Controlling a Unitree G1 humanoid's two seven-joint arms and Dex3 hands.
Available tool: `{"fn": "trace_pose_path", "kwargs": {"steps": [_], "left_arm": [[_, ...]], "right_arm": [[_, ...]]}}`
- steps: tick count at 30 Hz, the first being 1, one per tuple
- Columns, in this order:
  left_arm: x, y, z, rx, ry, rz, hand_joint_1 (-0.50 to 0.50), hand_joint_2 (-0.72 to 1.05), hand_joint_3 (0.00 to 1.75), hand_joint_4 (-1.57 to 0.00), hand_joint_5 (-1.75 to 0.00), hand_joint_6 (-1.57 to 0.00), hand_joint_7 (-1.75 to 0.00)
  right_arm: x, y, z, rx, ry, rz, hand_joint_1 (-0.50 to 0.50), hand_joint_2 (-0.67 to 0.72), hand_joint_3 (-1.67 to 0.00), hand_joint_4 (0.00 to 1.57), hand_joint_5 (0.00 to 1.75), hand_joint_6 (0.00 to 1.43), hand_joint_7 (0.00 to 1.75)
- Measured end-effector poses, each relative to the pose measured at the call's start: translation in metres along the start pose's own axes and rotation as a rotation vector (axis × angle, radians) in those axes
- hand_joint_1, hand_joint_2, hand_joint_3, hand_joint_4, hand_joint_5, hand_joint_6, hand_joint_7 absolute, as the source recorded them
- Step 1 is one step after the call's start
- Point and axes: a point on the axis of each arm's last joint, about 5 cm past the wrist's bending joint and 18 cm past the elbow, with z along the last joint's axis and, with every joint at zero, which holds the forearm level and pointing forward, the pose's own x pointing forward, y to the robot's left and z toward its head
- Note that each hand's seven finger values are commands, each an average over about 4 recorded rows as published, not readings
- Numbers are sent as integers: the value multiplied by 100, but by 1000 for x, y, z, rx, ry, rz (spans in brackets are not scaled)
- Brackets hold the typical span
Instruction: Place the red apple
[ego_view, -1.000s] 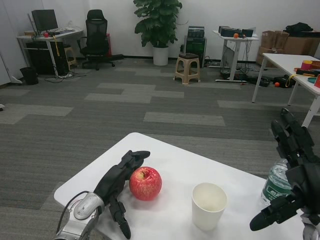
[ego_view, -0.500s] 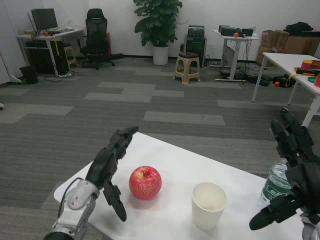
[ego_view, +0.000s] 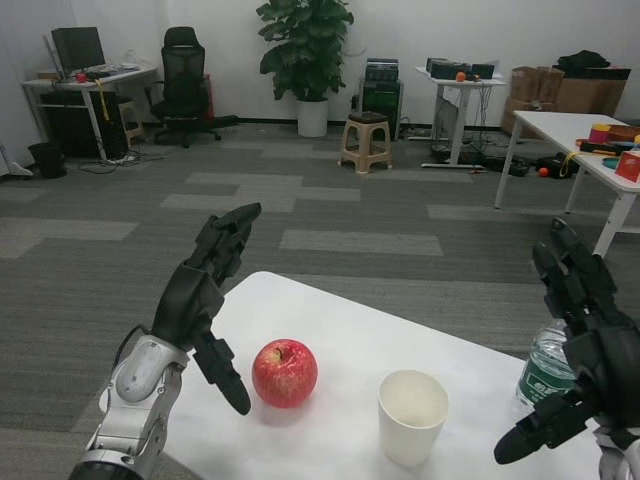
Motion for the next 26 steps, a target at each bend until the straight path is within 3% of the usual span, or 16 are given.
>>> {"fn": "trace_pose_path", "kwargs": {"steps": [26], "left_arm": [[1,1,1,-20,-7,10,-50,-55,0,0,0,0,-49]], "right_arm": [[5,-3,2,-8,-20,-15,-33,41,-8,0,0,0,14]]}}
